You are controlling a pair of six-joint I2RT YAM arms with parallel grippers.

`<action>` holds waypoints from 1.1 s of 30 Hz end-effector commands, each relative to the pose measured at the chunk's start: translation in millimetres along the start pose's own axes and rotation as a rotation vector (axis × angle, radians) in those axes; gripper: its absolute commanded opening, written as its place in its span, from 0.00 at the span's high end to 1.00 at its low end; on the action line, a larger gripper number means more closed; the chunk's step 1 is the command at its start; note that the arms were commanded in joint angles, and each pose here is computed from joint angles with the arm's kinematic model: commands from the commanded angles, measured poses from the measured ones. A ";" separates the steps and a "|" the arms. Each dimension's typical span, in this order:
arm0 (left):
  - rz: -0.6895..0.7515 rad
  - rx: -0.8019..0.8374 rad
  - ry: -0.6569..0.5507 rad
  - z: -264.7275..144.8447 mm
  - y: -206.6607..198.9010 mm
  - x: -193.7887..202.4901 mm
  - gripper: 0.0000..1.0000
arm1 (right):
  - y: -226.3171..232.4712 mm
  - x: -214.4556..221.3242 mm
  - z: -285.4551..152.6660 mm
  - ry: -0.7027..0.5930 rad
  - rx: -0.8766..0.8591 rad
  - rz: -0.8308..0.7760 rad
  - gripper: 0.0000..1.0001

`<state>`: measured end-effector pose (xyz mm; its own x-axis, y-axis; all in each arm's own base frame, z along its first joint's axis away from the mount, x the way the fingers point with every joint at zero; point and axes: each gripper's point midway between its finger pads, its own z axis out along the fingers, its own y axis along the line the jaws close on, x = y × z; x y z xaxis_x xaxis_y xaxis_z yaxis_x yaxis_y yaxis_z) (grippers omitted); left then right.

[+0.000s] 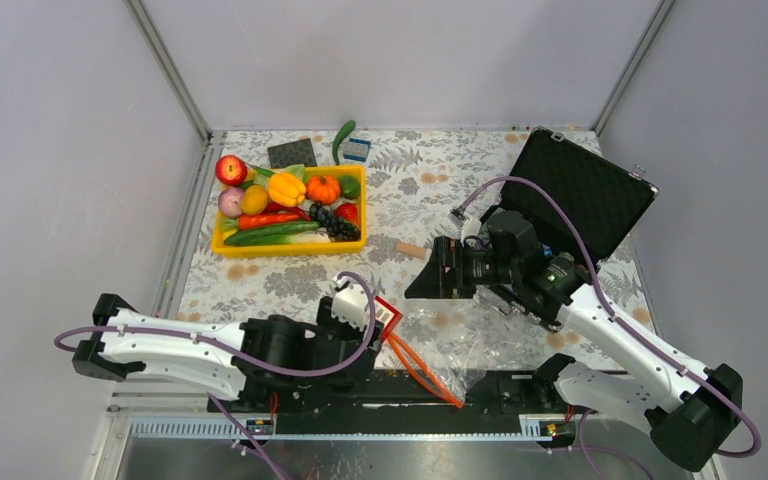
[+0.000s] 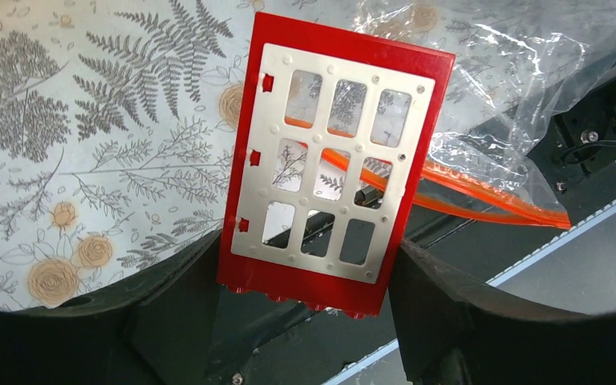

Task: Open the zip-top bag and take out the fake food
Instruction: Pick up the distractor at the center of the board, then place the distractor at the center of the board.

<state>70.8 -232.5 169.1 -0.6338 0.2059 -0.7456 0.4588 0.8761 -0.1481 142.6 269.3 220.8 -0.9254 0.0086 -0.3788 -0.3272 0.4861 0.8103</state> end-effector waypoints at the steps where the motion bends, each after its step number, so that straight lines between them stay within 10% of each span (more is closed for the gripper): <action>1: 0.026 0.058 -0.087 -9.2 -20.0 -32.3 0.54 | 21.0 -4.8 2.1 0.009 -0.105 0.002 0.00; 33: 0.045 0.137 -0.194 -18.5 -42.6 -70.6 0.55 | -36.0 34.3 45.0 0.094 0.061 0.062 0.01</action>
<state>75.9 -271.1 212.8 -0.5085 0.2525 -0.8232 0.5960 0.7932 -0.1248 131.8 291.6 167.5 -0.9595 -0.0340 -0.2798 -0.2556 0.5230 0.8131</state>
